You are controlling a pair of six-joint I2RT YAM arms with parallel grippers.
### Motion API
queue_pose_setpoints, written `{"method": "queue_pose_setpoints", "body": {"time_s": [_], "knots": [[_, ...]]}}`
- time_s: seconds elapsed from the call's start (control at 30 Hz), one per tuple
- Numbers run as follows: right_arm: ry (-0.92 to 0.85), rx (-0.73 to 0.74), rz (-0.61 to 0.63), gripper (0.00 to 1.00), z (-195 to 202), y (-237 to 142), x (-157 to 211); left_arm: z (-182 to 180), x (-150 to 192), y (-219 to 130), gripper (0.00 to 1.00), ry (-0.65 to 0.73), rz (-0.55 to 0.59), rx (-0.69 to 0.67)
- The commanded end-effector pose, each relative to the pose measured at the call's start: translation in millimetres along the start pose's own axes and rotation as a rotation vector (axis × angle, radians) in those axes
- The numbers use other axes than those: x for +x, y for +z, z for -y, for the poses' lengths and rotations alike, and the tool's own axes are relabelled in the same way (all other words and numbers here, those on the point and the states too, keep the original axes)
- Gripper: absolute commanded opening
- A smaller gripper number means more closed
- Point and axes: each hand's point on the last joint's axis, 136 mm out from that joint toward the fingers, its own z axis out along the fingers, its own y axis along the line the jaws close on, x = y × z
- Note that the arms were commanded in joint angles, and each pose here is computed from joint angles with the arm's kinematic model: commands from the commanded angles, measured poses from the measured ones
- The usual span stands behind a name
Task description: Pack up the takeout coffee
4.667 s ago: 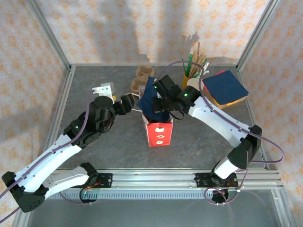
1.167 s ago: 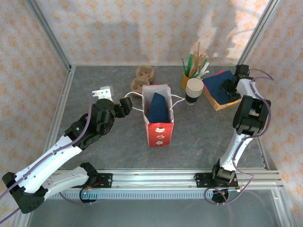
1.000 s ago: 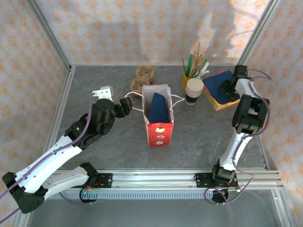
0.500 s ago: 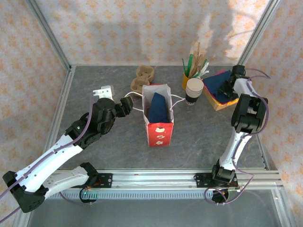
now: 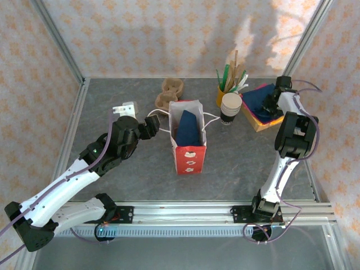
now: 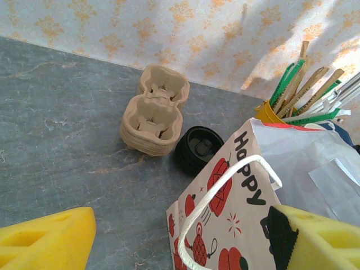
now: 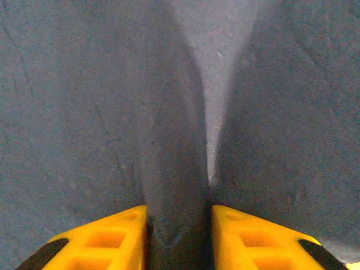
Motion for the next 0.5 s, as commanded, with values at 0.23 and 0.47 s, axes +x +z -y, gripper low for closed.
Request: {"method": "queue_pose_setpoints", "body": {"time_s": [0.23, 0.47], "knots": [[0.01, -0.056, 0.087, 0.19, -13.0, -45.6, -24.9, -4.8, -4.7, -3.9, 0.82, -0.015, 0.017, -0.006], [0.016, -0.09, 0.139, 0.09, -18.7, -71.2, -34.0, -5.1, -7.3, -7.0, 0.82, -0.019, 0.027, -0.002]]}}
